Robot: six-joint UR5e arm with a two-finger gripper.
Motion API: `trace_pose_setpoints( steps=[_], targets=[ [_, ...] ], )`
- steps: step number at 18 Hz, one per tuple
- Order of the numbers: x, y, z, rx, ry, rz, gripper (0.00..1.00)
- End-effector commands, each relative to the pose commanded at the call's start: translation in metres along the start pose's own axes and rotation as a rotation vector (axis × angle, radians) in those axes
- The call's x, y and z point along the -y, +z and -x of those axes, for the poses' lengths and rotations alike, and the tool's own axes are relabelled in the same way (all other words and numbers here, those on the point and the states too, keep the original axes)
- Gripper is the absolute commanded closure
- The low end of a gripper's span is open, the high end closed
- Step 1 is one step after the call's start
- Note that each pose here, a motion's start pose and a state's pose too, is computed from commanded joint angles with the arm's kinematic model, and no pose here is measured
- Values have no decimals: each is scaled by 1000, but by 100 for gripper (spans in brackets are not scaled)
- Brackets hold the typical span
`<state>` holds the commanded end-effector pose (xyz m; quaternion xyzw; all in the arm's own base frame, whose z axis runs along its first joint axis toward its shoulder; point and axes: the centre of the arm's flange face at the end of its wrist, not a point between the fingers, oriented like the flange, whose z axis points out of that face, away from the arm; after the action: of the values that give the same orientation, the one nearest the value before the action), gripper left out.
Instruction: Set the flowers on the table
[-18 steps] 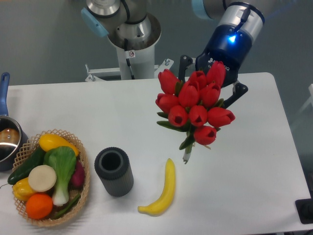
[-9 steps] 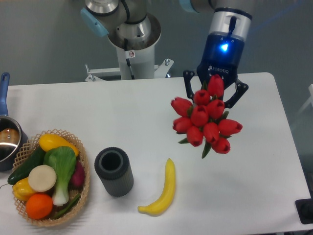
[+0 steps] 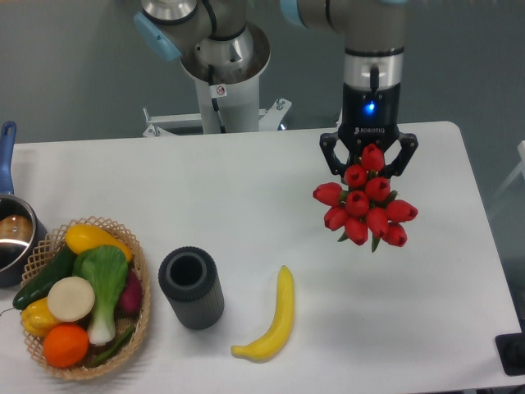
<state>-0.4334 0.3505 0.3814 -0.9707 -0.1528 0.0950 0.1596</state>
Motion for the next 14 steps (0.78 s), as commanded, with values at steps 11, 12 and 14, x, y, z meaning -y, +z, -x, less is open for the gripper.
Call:
trace_pose_setpoints(
  steps=[11, 12, 14],
  targets=[
    [-22, 86, 12, -26, -11, 190, 55],
    [-20, 90, 11, -31, -7, 193, 55],
    [-18, 98, 10, -44, -12, 198, 55]
  ],
)
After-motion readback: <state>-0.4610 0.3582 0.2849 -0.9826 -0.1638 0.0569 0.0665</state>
